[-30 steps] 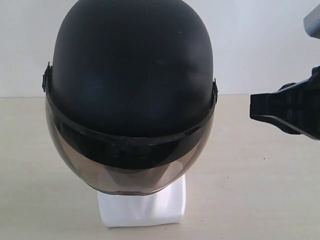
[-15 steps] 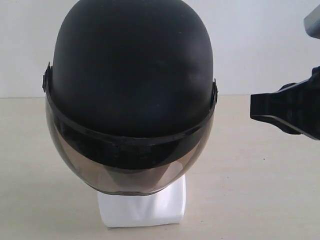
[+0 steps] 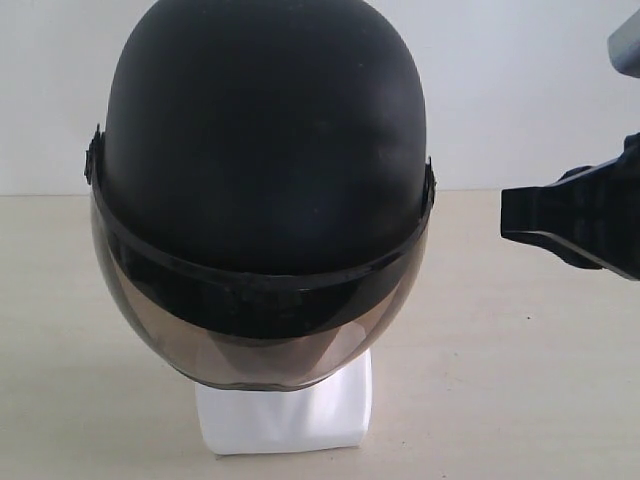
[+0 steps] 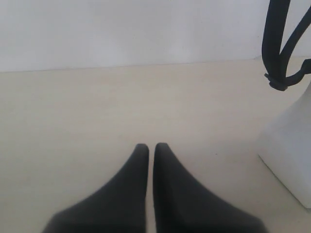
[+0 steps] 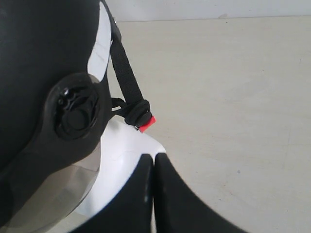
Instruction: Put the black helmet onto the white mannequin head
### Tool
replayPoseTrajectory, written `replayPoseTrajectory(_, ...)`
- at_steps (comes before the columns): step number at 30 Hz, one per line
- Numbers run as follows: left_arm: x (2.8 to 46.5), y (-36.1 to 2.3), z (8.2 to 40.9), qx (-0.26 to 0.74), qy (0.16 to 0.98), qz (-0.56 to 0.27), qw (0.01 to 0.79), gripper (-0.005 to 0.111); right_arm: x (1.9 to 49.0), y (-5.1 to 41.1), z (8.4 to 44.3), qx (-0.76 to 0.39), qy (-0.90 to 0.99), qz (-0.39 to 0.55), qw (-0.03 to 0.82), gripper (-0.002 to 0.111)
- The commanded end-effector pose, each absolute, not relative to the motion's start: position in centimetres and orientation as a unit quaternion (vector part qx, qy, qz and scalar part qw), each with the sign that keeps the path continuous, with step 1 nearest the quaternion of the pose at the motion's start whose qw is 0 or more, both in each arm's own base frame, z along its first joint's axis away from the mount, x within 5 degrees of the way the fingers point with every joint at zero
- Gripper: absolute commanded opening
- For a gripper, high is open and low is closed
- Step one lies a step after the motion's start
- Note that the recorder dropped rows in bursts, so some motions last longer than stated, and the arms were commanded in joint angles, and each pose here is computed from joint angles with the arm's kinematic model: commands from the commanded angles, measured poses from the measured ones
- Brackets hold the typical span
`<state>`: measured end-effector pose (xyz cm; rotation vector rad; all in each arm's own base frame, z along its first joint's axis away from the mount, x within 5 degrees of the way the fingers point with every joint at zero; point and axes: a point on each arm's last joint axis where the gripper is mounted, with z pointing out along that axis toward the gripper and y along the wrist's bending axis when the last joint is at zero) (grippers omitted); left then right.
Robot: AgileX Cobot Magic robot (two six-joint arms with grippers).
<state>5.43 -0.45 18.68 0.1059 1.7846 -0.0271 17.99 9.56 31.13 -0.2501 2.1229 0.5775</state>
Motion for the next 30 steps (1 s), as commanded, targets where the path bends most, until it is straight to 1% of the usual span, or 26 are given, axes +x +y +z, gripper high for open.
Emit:
replayPoseTrajectory(1,5.4,-0.4,18.6,0.049,0.778,-0.007,0.627,0.004,18.0,9.5,31.1,-0.101,0.856,0.232,0.45,0.0)
replayPoseTrajectory(14,5.4,-0.4,18.6,0.049,0.778,-0.007,0.627,0.004,18.0,9.5,31.1,-0.101,0.856,0.232,0.45,0.0)
replayPoseTrajectory(15,5.4,-0.4,18.6,0.049,0.778,-0.007,0.627,0.004,17.9,9.5,31.1,-0.106,0.855,0.228,0.453,0.0)
replayPoseTrajectory(18,5.4,-0.4,18.6,0.049,0.778,-0.007,0.627,0.004,17.6,8.7,31.6,-0.176,0.84,0.174,0.483,0.0)
replayPoseTrajectory(19,5.4,-0.4,18.6,0.049,0.778,-0.007,0.627,0.004,17.2,8.3,32.0,-0.177,0.837,0.17,0.49,0.0)
replayPoseTrajectory(21,5.4,-0.4,18.6,0.049,0.778,-0.007,0.627,0.004,16.3,7.1,33.2,-0.201,0.815,0.131,0.528,0.0)
replayPoseTrajectory(24,5.4,-0.4,18.6,0.049,0.778,-0.007,0.627,0.004,14.0,4.6,35.2,-0.197,0.778,0.066,0.593,0.0)
replayPoseTrajectory(27,5.4,-0.4,18.6,0.049,0.778,-0.007,0.627,0.004,11.0,2.2,36.4,-0.145,0.721,0.009,0.678,0.0)
replayPoseTrajectory(30,5.4,-0.4,18.6,0.049,0.778,-0.007,0.627,0.004,8.7,0.9,36.0,-0.098,0.666,-0.031,0.739,0.0)
